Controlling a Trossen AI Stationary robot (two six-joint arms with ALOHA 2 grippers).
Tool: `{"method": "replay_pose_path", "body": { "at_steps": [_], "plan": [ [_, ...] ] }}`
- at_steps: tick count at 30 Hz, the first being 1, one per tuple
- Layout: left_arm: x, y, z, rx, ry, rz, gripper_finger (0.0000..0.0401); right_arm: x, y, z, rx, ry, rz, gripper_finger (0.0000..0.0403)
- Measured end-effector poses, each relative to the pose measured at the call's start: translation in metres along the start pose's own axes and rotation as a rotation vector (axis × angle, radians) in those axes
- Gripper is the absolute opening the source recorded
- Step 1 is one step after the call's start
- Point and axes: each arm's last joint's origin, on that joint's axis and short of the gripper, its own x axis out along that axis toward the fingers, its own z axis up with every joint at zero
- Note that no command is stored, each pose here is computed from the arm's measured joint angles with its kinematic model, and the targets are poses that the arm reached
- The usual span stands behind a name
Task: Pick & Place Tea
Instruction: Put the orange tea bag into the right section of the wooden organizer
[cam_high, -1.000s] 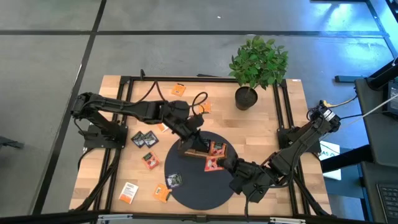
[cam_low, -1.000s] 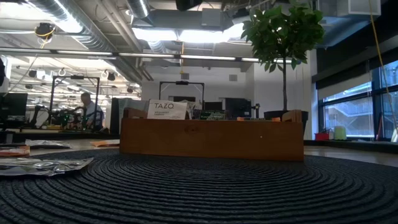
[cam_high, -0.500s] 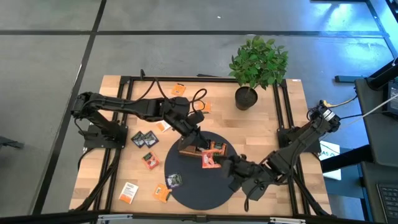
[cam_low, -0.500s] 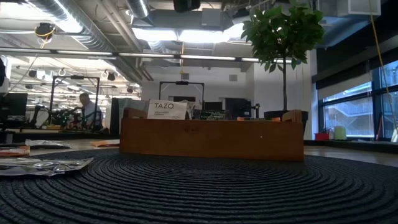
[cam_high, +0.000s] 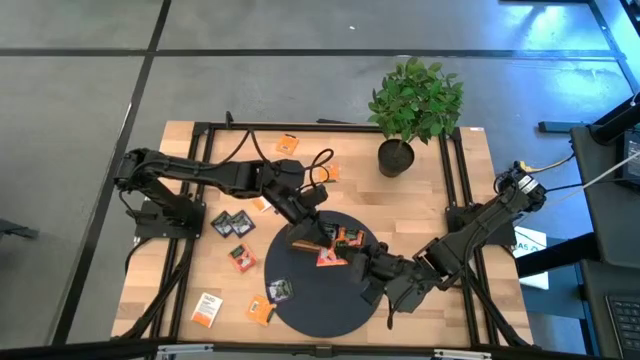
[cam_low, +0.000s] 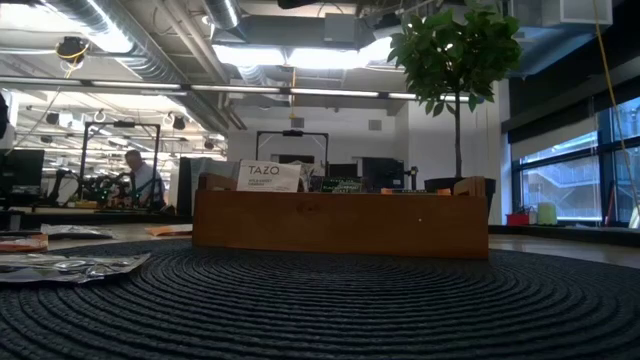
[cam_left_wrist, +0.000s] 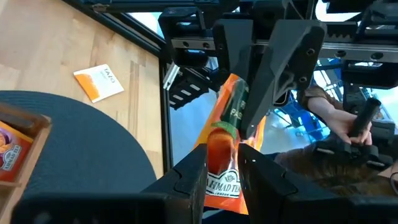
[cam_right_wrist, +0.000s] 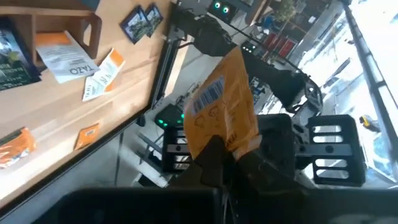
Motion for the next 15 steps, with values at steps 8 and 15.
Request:
{"method": "replay_pose_path", "body": {
  "at_steps": [8, 15],
  "plan": [
    [-0.0049, 0.0025, 0.0036, 0.023, -0.002, -0.009, 0.0086, -0.0020, -0.0008, 0.0033, -0.010, -0.070, -0.010, 0.0012],
    [-0.0063, 0.0021, 0.0033, 0.051, 0.049, -0.073, 0.0086, -0.0024, -0.0007, 0.0037, -0.008, -0.072, -0.011, 0.0012]
  ]
}}
